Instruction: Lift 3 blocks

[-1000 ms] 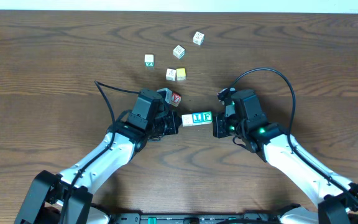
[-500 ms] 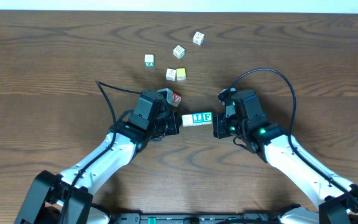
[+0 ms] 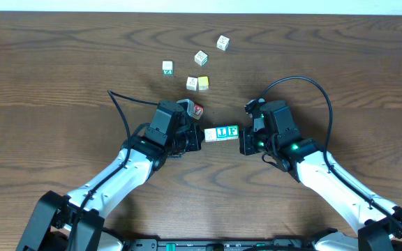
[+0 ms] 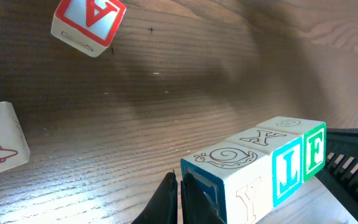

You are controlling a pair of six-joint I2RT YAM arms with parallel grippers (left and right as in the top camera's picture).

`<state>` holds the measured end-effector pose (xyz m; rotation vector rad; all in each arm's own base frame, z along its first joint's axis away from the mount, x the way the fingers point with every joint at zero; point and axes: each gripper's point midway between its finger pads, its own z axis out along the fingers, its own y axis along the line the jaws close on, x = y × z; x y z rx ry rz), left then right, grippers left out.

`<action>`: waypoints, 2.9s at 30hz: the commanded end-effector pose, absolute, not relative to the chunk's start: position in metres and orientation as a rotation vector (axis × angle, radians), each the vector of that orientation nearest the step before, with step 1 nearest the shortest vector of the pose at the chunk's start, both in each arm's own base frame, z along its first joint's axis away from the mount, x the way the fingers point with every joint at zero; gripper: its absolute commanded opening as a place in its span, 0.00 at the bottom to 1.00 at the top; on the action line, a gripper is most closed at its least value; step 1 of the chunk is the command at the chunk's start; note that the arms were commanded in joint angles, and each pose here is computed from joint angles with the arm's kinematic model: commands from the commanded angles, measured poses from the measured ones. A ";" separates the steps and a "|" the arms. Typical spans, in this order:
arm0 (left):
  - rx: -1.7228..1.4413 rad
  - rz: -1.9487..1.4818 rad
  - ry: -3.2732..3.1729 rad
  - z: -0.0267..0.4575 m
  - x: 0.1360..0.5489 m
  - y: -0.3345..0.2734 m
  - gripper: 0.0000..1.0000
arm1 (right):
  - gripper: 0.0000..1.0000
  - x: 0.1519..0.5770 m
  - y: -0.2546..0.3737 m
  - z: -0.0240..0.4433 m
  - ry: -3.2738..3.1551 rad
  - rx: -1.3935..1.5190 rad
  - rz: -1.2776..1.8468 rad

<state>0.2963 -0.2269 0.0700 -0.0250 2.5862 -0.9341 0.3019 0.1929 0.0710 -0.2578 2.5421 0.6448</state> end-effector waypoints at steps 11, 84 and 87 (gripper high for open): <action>0.227 -1.266 2.450 0.137 0.277 -0.286 0.07 | 0.01 0.265 0.260 0.128 2.399 -0.538 1.082; 0.230 -1.276 2.427 0.147 0.275 -0.286 0.07 | 0.01 0.266 0.259 0.132 2.412 -0.538 1.063; 0.230 -1.276 2.427 0.147 0.275 -0.286 0.07 | 0.01 0.266 0.259 0.132 2.413 -0.538 1.064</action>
